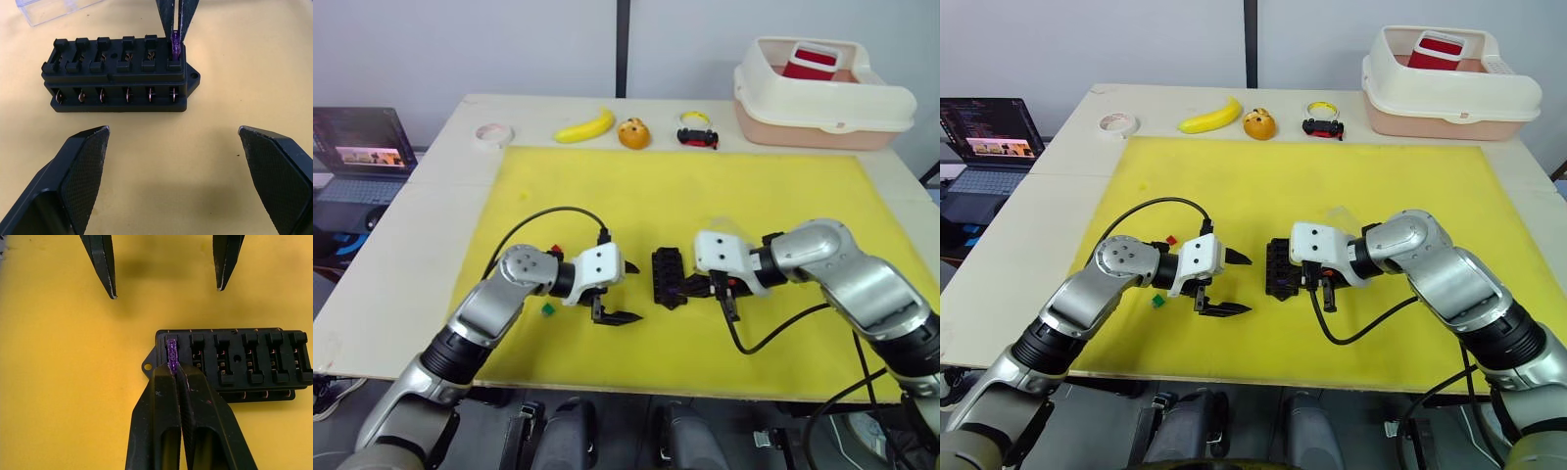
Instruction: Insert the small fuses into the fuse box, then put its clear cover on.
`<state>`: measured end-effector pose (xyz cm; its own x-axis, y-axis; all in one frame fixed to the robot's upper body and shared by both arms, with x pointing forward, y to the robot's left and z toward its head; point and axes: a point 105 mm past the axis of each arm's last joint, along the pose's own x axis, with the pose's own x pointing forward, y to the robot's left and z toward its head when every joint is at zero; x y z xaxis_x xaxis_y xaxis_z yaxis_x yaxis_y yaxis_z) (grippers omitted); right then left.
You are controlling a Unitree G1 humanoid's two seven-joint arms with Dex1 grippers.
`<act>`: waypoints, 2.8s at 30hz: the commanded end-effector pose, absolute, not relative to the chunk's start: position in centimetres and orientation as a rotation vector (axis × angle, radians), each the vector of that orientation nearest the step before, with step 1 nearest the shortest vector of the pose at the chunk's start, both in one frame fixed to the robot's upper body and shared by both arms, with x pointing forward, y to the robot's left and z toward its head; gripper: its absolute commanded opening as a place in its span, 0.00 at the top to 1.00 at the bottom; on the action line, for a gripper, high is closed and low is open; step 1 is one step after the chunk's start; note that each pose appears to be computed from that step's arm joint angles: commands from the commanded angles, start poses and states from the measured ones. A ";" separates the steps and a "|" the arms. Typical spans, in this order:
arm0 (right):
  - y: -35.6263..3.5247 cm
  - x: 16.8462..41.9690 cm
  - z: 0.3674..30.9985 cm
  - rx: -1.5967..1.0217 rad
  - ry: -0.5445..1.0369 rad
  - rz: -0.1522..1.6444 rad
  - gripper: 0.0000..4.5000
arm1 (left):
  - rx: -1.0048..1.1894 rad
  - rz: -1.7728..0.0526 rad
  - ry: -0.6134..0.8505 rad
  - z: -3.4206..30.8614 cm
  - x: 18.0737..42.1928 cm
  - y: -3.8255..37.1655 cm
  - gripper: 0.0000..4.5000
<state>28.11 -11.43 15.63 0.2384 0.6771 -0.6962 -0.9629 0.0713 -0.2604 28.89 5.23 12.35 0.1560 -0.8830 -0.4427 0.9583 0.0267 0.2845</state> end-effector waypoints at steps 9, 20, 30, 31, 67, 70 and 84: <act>-10.7 28.0 17.2 -0.778 0.404 1.302 1.00 | 0.605 -1.426 0.107 13.4 28.9 5.0 0.02; -10.7 28.2 16.8 -0.788 0.400 1.298 1.00 | 0.608 -1.422 0.107 13.4 28.9 5.1 0.02; -10.5 28.0 16.9 -0.773 0.391 1.301 0.78 | 0.610 -1.420 0.107 13.5 29.0 5.1 0.00; -10.6 28.1 16.9 -0.779 0.390 1.291 0.70 | 0.611 -1.419 0.107 13.5 29.0 5.1 0.00; -10.1 27.5 17.0 -0.486 0.285 1.313 1.00 | 0.616 -1.414 0.112 13.4 29.0 5.4 0.00; -10.3 27.9 16.5 -0.492 0.292 1.289 1.00 | 0.616 -1.414 0.112 13.4 29.0 5.4 0.00; -11.7 28.7 12.6 -0.511 0.395 1.256 1.00 | 0.620 -1.410 0.115 13.4 29.0 5.5 0.00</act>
